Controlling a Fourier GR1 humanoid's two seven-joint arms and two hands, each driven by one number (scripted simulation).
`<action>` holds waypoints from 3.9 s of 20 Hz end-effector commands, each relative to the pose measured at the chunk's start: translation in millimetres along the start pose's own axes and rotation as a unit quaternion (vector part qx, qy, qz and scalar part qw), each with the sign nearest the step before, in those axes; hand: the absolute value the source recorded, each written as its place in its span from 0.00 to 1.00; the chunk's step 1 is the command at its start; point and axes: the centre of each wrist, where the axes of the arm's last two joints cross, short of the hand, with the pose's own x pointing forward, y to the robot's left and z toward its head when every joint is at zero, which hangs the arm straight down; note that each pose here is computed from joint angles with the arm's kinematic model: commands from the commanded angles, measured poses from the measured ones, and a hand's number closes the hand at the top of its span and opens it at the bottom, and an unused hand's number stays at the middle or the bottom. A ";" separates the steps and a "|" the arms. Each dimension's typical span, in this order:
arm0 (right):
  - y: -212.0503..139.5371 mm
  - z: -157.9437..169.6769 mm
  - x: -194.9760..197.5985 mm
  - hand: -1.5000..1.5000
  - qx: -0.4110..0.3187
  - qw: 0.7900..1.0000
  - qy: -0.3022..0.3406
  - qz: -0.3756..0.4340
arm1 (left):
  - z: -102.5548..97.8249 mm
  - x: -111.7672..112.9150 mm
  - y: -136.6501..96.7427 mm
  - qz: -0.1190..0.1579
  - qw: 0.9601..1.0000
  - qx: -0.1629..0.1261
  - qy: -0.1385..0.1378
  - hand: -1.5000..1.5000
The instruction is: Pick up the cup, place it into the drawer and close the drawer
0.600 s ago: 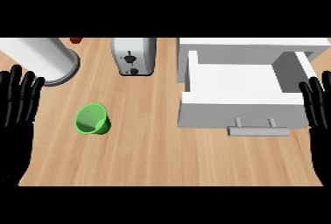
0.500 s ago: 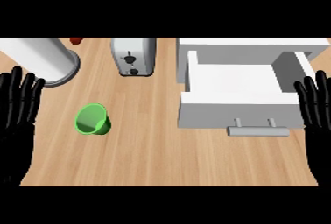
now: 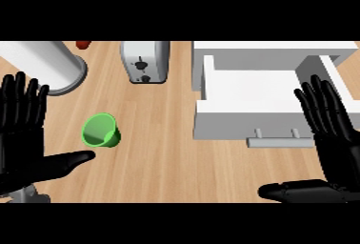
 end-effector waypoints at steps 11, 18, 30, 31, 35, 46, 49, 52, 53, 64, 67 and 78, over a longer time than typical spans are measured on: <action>-2.7 -36.0 -16.0 0.00 0.022 1.000 0.008 0.001 | 3.9 -76.9 45.6 -0.012 0.994 0.068 0.084 0.00; -18.3 -31.0 3.5 0.00 0.020 1.000 -0.001 -0.003 | 28.1 -123.6 70.3 -0.029 0.990 0.084 0.112 0.00; -36.6 -50.6 16.4 0.00 0.024 1.000 -0.012 0.005 | 40.3 -198.7 88.0 -0.057 0.983 0.107 0.141 0.00; -39.0 -55.6 6.0 0.00 0.019 1.000 -0.006 0.006 | 64.1 -207.4 83.0 -0.046 0.983 0.102 0.147 0.00; -28.5 -39.7 -5.8 0.00 0.017 1.000 -0.007 0.009 | 52.9 -218.9 88.7 -0.043 0.982 0.104 0.152 0.00; -3.5 -51.4 12.2 0.00 0.028 1.000 -0.009 0.000 | 65.8 -238.4 95.3 -0.036 0.987 0.099 0.122 0.00; -31.1 -58.7 -5.2 0.00 0.033 0.999 -0.004 -0.001 | 70.3 -243.5 82.9 -0.048 0.988 0.099 0.112 0.00; -28.8 -70.6 16.5 0.00 0.021 1.000 -0.008 -0.001 | 56.7 -236.7 94.7 -0.048 0.988 0.102 0.105 0.00; -14.9 -43.2 19.7 0.00 0.028 1.000 -0.006 -0.005 | 69.0 -237.8 101.3 -0.046 0.988 0.099 0.111 0.00; -30.4 -65.5 -5.8 0.00 0.024 1.000 -0.007 0.007 | 46.9 -241.1 71.2 0.043 0.993 0.047 0.096 0.00; -32.2 -56.0 -1.7 0.00 0.026 1.000 -0.005 0.017 | 53.8 -241.4 76.5 0.068 0.994 0.035 0.075 1.00; -36.1 -75.5 8.6 0.00 0.027 1.000 -0.006 0.007 | 46.8 -249.5 25.7 -0.088 0.993 0.069 -0.035 1.00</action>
